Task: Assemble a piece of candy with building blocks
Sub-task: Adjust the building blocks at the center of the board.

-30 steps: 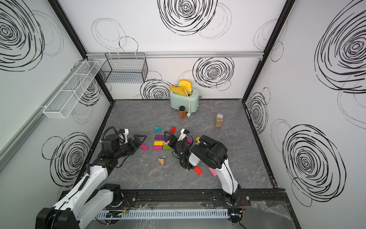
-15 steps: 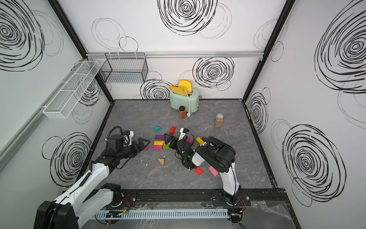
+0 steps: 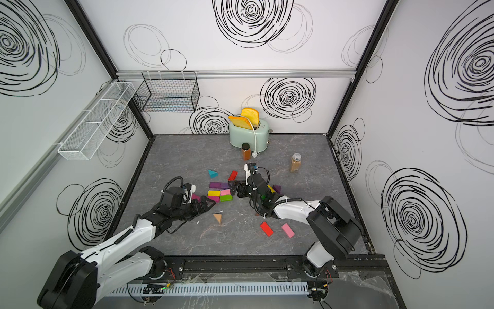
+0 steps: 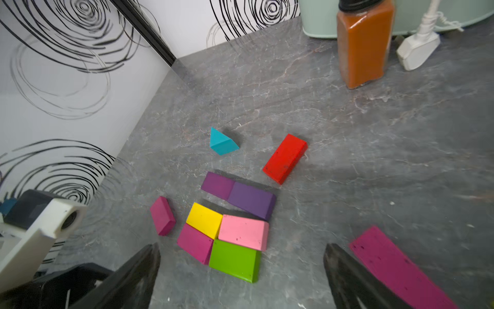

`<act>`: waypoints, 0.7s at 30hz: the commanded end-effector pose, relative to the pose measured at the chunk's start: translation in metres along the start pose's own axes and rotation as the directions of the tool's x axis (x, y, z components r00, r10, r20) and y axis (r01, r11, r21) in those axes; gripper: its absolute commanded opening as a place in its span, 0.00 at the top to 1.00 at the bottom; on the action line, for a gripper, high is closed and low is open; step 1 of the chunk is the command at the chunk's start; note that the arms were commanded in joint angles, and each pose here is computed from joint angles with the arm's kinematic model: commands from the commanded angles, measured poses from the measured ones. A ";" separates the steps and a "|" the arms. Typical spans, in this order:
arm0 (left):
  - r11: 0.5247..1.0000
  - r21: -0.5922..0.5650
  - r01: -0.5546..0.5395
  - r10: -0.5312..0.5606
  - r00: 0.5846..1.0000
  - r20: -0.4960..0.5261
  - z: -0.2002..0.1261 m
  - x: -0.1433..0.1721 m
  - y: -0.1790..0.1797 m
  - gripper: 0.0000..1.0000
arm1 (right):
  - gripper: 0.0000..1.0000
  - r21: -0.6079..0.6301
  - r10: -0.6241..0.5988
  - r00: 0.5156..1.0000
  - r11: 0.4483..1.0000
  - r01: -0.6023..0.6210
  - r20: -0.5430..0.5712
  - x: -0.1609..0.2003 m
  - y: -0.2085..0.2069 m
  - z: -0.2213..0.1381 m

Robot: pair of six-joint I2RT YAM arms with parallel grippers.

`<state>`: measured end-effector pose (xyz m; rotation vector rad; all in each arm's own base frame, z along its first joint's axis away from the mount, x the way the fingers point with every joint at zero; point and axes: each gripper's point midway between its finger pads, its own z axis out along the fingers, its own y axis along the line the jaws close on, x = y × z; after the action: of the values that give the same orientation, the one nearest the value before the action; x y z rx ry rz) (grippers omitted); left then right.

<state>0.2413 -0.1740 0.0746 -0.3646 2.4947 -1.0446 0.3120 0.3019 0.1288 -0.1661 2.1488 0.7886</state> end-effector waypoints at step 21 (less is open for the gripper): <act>0.999 0.024 0.027 -0.029 0.997 0.078 0.050 -0.042 -0.014 0.00 | 0.01 0.140 -0.254 0.897 0.936 0.322 -0.362 0.078 -0.035 -0.023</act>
<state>0.2825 -0.1929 0.0460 -0.4338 2.4970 -1.0133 0.2600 0.2778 0.0696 -0.5006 2.4117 0.4620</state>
